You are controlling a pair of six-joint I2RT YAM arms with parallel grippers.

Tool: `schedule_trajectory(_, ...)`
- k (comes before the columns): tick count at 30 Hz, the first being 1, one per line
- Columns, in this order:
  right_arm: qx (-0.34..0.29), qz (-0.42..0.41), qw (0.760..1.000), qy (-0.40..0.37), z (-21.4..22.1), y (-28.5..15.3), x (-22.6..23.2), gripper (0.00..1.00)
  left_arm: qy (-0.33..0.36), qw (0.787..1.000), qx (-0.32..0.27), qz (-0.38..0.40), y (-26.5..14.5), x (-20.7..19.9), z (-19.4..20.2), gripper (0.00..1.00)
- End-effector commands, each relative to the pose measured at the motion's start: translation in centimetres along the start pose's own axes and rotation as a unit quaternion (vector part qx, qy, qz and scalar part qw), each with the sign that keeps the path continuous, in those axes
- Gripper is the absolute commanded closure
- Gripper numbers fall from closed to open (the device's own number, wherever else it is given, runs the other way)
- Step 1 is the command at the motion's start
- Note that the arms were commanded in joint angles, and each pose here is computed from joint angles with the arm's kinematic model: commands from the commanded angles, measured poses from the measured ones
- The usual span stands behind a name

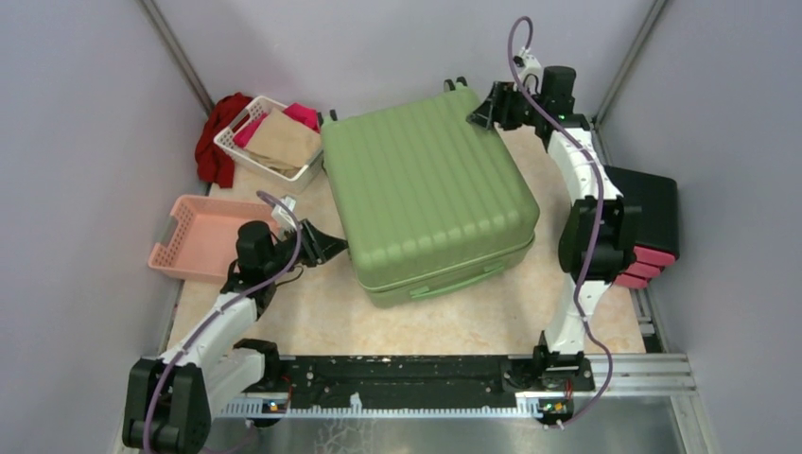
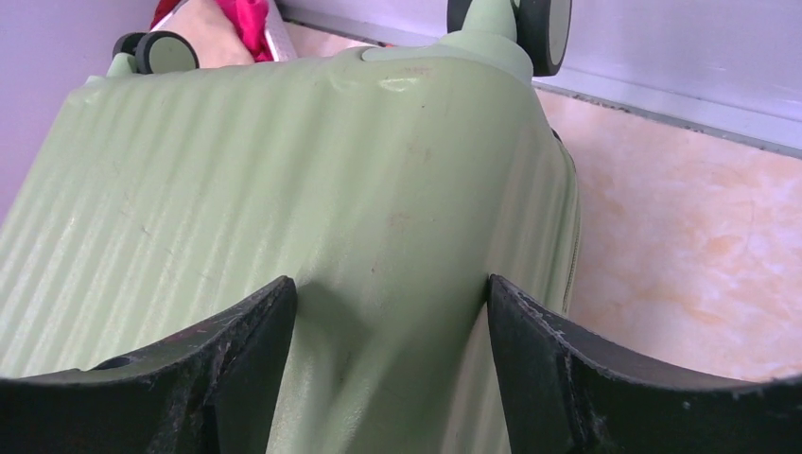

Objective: Open, take out, and arrange the luggage

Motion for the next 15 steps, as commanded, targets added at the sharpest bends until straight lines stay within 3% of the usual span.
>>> schedule_trajectory(1,0.086,-0.158,0.983,0.027,2.2,-2.0,8.9,0.28,0.002,1.0,0.015,-0.01,-0.3,0.3,1.0,0.57)
schedule_trajectory(8,0.027,-0.052,0.995,-0.085,-3.2,-7.2,8.3,0.13,0.007,0.999,0.039,-0.015,-0.8,-0.1,2.0,0.63)
schedule_trajectory(15,-0.009,0.013,0.982,-0.187,-5.1,-15.4,7.8,0.12,0.011,0.998,0.054,0.021,-0.6,-0.9,2.6,0.64)
Point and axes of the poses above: each gripper's point midway between its finger pads, its own y axis out along the fingers, its own x axis along the line the jaws close on, z = x × y, the point moved 8 cm from there along -y, back along the fingers, and after that the axes turned 1 degree about y, right-handed, at the moved point
